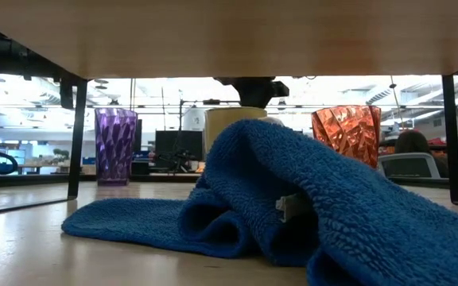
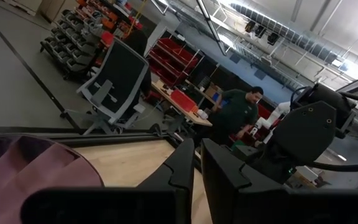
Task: Stack small to large cups/mugs on shelf
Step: Move the yellow mug to the middle of the table, then put the purple cup on the shelf
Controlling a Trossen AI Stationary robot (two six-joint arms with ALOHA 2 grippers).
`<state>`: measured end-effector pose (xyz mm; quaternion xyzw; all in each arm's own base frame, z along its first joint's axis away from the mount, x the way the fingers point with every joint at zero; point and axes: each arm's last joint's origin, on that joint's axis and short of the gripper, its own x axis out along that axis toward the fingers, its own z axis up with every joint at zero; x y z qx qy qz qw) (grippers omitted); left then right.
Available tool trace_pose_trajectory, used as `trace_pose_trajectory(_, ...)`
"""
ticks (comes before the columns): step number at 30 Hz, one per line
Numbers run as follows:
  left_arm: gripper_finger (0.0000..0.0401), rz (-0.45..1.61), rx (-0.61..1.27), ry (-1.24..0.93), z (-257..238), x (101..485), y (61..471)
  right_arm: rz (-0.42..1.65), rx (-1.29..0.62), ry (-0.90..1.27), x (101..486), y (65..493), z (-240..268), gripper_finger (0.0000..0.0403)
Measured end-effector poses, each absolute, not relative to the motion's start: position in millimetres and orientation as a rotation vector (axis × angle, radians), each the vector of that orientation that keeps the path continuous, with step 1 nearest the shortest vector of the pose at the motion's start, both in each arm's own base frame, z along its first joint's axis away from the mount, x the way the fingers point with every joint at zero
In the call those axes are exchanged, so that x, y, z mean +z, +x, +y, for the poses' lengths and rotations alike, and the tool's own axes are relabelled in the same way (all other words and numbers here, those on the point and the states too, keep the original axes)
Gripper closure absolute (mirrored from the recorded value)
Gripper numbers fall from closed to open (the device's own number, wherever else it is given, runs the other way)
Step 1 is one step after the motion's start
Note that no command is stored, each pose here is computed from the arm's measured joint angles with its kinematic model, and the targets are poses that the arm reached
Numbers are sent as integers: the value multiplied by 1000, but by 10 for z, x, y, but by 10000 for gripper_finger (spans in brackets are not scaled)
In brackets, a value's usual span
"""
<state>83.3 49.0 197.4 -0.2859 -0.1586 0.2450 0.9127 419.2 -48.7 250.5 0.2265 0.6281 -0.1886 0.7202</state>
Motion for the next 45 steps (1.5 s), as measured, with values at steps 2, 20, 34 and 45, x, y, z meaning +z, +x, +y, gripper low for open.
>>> trace_pose_trajectory(2,365,-327,505,-589,490,1974,832,1381,-414,512,2466,4199,-489,393)
trace_pose_trajectory(20,361,-322,507,-591,490,1968,833,1388,-397,522,2447,4199,-455,386)
trace_pose_trajectory(34,351,-318,492,-590,486,1970,835,1392,-414,555,2433,4193,-447,318)
trace_pose_trajectory(45,336,-361,477,-577,483,2014,829,1323,-416,571,2708,4095,-438,304)
